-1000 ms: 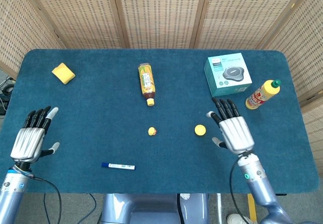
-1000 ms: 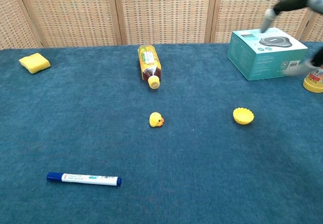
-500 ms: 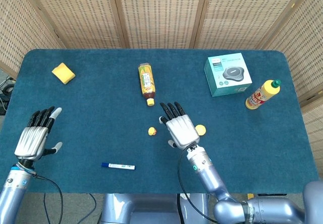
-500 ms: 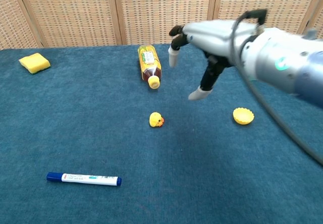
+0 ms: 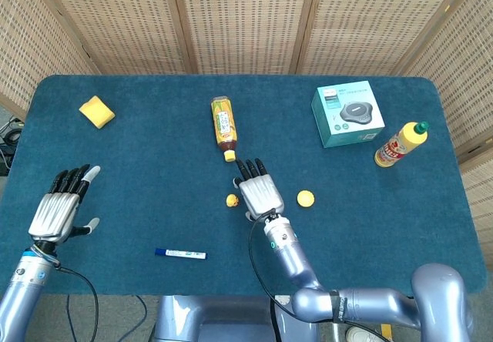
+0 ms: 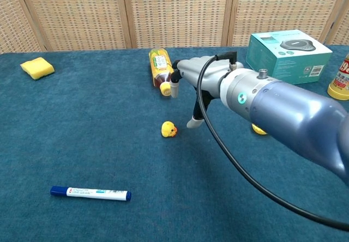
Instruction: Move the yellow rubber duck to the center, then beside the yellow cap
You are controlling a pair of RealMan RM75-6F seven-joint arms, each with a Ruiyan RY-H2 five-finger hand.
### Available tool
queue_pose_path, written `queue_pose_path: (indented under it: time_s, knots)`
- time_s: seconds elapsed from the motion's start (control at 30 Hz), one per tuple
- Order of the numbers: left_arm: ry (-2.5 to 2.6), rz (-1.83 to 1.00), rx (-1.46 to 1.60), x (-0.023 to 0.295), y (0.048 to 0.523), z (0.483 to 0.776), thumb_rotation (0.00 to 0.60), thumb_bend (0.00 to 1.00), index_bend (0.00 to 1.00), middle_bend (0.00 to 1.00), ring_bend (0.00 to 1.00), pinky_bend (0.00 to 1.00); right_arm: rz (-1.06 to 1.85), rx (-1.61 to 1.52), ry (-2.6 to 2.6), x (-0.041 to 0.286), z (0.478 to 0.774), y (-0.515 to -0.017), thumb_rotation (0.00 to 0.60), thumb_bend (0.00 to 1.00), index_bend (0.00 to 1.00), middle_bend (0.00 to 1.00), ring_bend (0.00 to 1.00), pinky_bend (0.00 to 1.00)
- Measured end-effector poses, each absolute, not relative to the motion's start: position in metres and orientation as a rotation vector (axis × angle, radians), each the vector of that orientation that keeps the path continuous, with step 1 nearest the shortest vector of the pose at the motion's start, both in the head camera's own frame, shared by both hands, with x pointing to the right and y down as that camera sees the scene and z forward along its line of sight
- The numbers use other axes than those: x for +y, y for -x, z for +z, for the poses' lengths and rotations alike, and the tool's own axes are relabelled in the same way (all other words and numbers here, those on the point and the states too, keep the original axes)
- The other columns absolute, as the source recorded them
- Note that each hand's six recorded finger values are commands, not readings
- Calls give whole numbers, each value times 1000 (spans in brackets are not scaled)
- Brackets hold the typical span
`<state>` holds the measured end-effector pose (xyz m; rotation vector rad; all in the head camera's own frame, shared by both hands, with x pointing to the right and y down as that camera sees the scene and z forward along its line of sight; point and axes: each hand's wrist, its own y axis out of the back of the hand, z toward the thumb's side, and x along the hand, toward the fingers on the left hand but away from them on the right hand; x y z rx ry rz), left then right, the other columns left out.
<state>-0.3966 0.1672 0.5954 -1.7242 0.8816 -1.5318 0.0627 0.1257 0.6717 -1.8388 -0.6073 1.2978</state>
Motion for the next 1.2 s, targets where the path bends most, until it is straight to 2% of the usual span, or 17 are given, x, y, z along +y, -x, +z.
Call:
queue_pose_path:
  time_s: [0.37,1.2]
  knots:
    - [1732,-1546,881,164,398,600,600,260,0,0,0,0,1320,-571,1861,128,697,-45,600,210,355,0,0,0]
    - [1728,-1561,885,164,402,602,600,260,0,0,0,0,1383,-522,1876,132,732,-36,600,221,382,0,0,0]
